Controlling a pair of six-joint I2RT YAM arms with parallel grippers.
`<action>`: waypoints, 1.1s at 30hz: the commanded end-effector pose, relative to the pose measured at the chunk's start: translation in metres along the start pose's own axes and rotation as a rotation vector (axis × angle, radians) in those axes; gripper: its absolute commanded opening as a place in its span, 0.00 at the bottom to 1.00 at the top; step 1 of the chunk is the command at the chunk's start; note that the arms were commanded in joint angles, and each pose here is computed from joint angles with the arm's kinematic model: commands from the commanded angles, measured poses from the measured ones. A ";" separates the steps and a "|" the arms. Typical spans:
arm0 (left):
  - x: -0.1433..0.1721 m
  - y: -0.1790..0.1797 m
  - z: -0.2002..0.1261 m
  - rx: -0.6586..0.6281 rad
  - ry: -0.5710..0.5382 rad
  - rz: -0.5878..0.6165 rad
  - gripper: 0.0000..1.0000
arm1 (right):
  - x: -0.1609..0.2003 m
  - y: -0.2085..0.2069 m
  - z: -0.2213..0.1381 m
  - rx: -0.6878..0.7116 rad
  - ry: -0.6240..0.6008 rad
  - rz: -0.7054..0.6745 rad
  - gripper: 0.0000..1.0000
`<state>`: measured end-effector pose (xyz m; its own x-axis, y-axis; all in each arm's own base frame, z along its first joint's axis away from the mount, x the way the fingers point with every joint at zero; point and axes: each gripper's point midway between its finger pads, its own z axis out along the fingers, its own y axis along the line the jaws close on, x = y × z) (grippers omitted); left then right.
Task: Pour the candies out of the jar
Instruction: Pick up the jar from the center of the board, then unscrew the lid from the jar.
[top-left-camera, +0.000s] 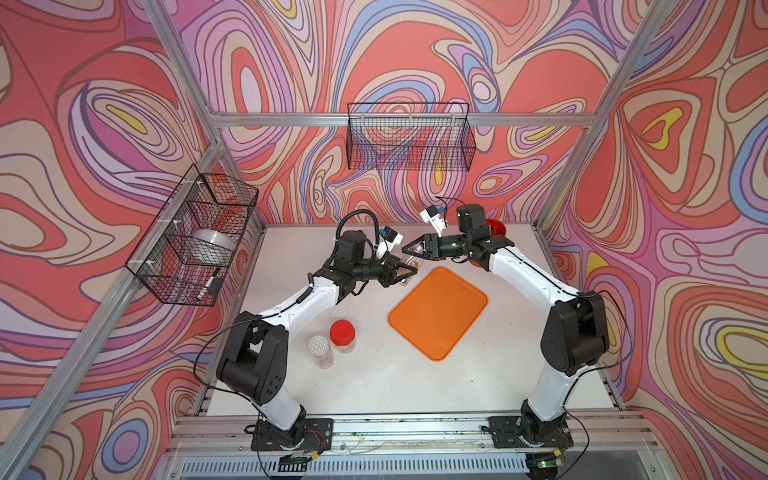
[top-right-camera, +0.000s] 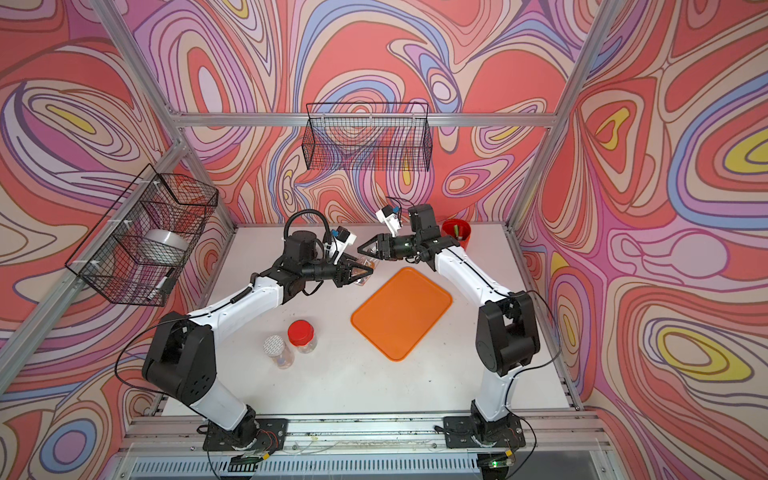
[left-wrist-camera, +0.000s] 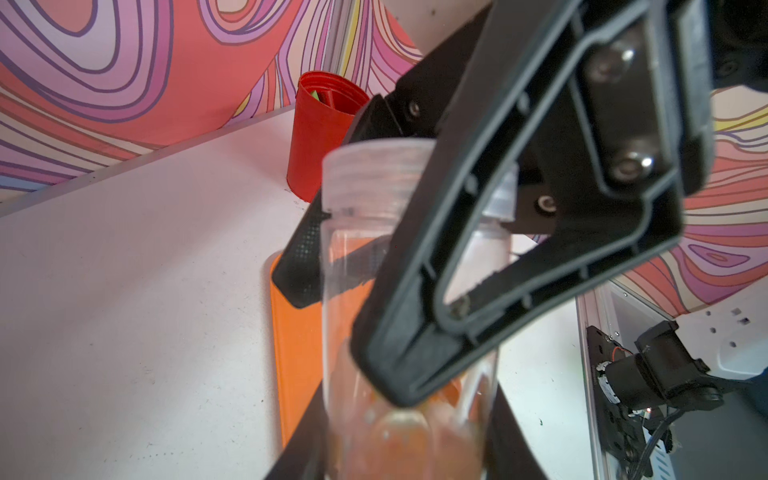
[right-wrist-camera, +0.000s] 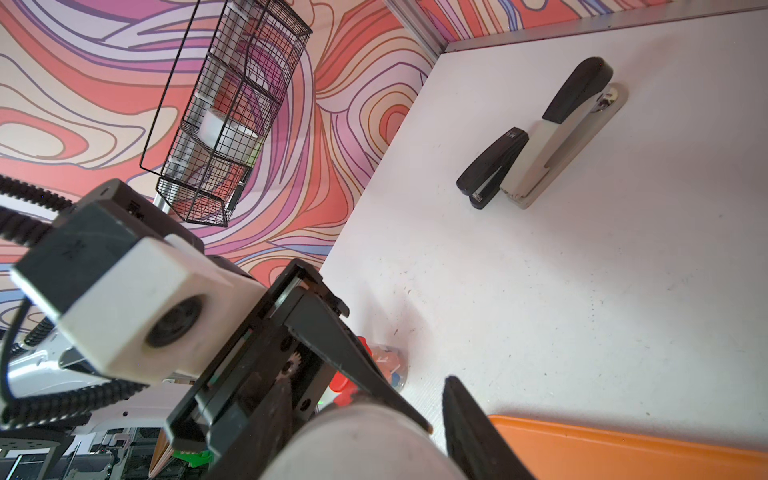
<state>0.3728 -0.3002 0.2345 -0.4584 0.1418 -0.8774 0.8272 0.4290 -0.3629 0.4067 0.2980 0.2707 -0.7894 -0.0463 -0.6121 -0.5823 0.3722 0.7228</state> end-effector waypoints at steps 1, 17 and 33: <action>-0.009 0.000 -0.002 -0.018 -0.026 0.020 0.13 | -0.011 0.018 -0.007 -0.021 -0.039 -0.028 0.36; -0.014 0.004 -0.016 -0.117 -0.079 0.020 0.00 | -0.046 0.003 -0.037 0.208 -0.253 0.051 0.98; -0.015 0.016 -0.008 -0.398 -0.127 0.205 0.00 | -0.031 -0.036 -0.026 0.448 -0.314 0.182 0.80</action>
<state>0.3806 -0.2952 0.2161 -0.3410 0.1913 -0.9204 0.7246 0.6772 -0.1277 0.4478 0.2638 0.2834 -0.7323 0.2885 -0.6168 -0.3005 0.6759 0.6730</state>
